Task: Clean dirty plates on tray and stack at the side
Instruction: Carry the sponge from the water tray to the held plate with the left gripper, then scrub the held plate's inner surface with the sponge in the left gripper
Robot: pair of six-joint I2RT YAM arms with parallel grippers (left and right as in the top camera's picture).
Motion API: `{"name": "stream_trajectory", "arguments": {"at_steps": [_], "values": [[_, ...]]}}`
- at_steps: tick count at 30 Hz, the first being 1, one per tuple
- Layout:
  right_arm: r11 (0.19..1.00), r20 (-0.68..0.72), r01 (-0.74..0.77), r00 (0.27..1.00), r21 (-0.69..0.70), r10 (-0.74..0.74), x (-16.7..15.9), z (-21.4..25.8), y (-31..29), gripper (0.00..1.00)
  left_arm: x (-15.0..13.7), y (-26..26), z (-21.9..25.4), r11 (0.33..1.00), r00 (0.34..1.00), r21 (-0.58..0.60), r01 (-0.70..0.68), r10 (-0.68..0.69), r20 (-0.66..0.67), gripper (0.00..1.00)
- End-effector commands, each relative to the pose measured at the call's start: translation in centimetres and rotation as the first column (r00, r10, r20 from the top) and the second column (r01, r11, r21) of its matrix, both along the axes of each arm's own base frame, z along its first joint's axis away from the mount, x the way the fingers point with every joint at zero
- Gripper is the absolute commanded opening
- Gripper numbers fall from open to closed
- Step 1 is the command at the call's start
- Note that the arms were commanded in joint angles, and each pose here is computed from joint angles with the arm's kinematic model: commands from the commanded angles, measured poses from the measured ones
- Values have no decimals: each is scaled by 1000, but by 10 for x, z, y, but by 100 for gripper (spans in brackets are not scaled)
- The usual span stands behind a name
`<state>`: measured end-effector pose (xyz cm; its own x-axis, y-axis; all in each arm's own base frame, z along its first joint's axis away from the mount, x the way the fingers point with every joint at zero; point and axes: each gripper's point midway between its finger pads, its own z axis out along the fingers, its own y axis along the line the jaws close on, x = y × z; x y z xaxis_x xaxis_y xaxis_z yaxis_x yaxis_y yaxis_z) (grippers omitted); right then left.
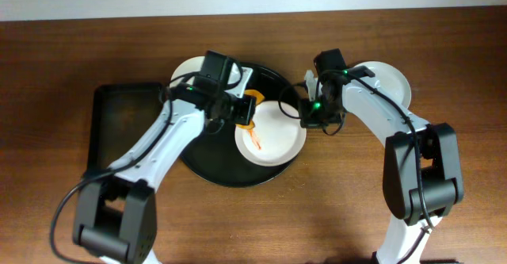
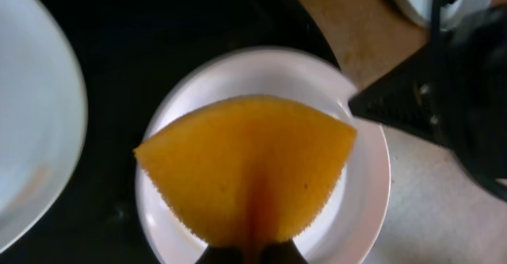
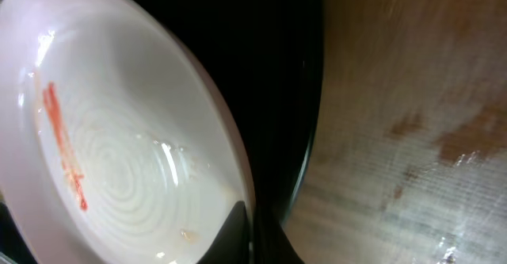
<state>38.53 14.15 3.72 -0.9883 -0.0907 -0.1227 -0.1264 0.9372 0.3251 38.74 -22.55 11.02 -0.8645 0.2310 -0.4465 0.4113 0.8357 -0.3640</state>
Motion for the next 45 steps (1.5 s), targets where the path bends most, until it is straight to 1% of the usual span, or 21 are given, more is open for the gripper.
{"name": "stream_trajectory", "arguments": {"at_steps": [1, 3, 6, 9, 11, 15, 17, 18, 21, 26, 28, 31, 33, 35, 38, 42, 45], "values": [[995, 115, 95, 989, 20, -97, 35, 19, 9, 4, 12, -6, -4, 999, 999, -20, -37, 37, 4, 0], [989, 157, 142, 978, -34, -135, 43, 18, 8, 4, 10, -6, -4, 999, 999, -18, -35, 35, -1, 0], [983, 215, 122, 972, -134, -91, 42, 16, 18, 4, 7, -11, -9, 999, 999, -14, -40, 39, -19, 0], [965, 231, 101, 972, -241, -44, 32, 14, 24, 4, 3, -15, -35, 995, 989, -7, -100, 98, -115, 0], [955, 231, 108, 972, -278, -42, 30, 13, 18, 4, -2, -21, -49, 997, 986, 5, -81, 81, -144, 0], [947, 200, 127, 977, -297, -68, 26, 12, 2, 4, -12, -31, -53, 998, 987, 21, -54, 56, -152, 0], [950, 178, 128, 981, -286, -78, 24, 11, -2, 4, -10, -27, -57, 994, 983, 51, -94, 101, -153, 0], [956, 155, 124, 984, -265, -84, 21, 10, -1, 4, -9, -23, -62, 987, 974, 76, -143, 154, -165, 0], [972, 107, 119, 989, -203, -98, 16, 9, 1, 4, -10, -22, -70, 982, 964, 83, -170, 183, -192, 0], [988, 13, 154, 988, 3, -154, 16, 15, -1, 4, -4, -25, -67, 976, 958, 59, -209, 217, -188, 0], [982, -20, 173, 985, 79, -172, 17, 20, -3, 4, -2, -22, -69, 973, 957, 78, -219, 230, -176, 0], [977, -26, 195, 981, 83, -194, 18, 20, -11, 4, -1, -21, -73, 966, 951, 78, -245, 255, -176, 0], [978, -30, 194, 981, 81, -192, 17, 20, -11, 4, 2, -29, -79, 970, 955, 66, -236, 244, -168, 0], [978, -32, 196, 980, 77, -194, 17, 19, -12, 4, -1, -40, -97, 967, 947, 68, -246, 255, -194, 0], [978, -37, 193, 981, 74, -191, 15, 19, -12, 4, -3, -49, -113, 971, 950, 73, -230, 240, -200, 0], [979, -40, 194, 981, 68, -192, 14, 19, -13, 4, -17, -44, -142, 967, 935, 136, -216, 245, -256, 0], [979, -38, 197, 980, 54, -195, 14, 18, -16, 4, -15, -46, -162, 961, 940, 172, -216, 253, -228, 0]]}}
